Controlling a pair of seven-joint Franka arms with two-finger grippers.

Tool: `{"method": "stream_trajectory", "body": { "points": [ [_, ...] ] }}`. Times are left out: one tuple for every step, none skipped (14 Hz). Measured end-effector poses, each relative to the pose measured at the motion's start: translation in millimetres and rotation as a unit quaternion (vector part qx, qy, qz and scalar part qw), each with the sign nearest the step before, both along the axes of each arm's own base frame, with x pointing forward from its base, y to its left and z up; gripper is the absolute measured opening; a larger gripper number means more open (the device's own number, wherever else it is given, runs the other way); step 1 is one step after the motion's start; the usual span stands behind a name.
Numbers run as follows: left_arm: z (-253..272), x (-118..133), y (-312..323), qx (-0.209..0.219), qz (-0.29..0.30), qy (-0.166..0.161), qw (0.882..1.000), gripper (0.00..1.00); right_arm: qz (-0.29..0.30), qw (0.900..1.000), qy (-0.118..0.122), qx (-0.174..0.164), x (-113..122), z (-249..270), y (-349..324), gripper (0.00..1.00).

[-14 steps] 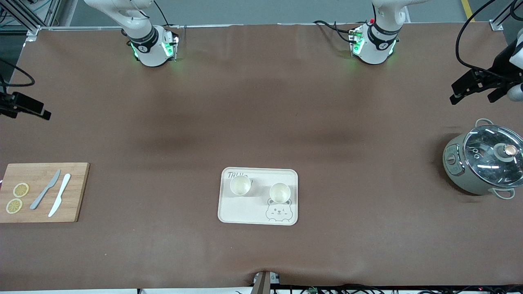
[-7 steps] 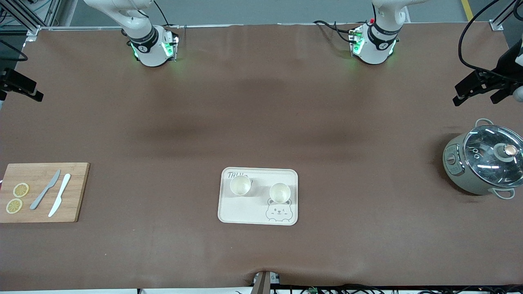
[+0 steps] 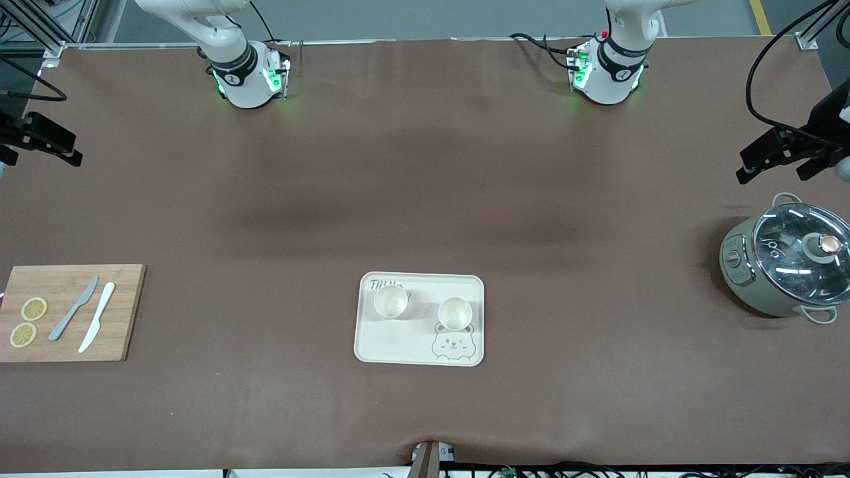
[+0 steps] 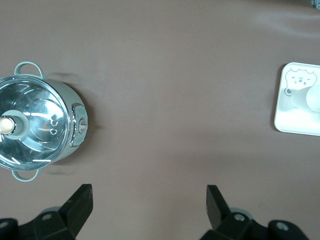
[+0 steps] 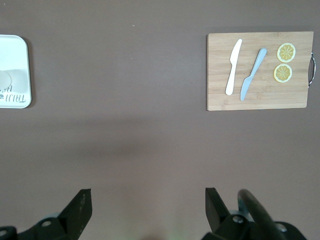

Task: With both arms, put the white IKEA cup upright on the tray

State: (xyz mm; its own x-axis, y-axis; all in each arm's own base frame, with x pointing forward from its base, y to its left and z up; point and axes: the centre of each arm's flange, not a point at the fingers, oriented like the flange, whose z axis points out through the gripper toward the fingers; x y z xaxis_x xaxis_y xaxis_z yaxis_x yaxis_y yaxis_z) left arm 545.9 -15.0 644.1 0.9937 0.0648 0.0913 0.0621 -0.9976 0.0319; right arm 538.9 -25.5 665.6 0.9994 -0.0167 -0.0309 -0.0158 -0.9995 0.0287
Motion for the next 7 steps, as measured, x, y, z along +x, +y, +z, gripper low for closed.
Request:
{"method": "stream_trajectory", "body": {
  "points": [
    [0.5, 0.0, 0.0, 0.0, 0.0, -0.001, 1.0, 1.0, -0.003, 1.0, 0.0, 0.0, -0.2, 0.0, -3.0, 1.0],
    [1.2, 0.0, -0.1, 0.0, 0.0, -0.001, 1.0, 1.0, -0.006, 1.0, 0.0, 0.0, -0.3, -0.1, -6.5, 1.0],
    [2.0, 0.0, -0.2, 0.0, 0.0, -0.002, 1.0, 1.0, -0.008, 1.0, 0.0, 0.0, -0.5, -0.3, -9.1, 1.0],
    [2.8, 0.0, -0.7, 0.0, -0.001, -0.003, 1.0, 1.0, -0.009, 1.0, 0.001, 0.0, -0.7, -0.7, -9.8, 1.0],
    [3.7, -0.1, -1.5, 0.0, -0.001, -0.004, 1.0, 1.0, -0.009, 1.0, 0.003, 0.0, -1.0, -1.3, -9.7, 1.0],
    [4.8, -0.8, -3.5, 0.0, -0.003, -0.004, 1.0, 1.0, -0.009, 1.0, 0.006, 0.0, -1.4, -2.0, -9.7, 1.0],
    [6.0, -2.5, -7.7, 0.0, -0.007, -0.003, 1.0, 1.0, -0.009, 1.0, 0.008, 0.0, -1.8, -2.6, -9.7, 1.0]
  ]
}}
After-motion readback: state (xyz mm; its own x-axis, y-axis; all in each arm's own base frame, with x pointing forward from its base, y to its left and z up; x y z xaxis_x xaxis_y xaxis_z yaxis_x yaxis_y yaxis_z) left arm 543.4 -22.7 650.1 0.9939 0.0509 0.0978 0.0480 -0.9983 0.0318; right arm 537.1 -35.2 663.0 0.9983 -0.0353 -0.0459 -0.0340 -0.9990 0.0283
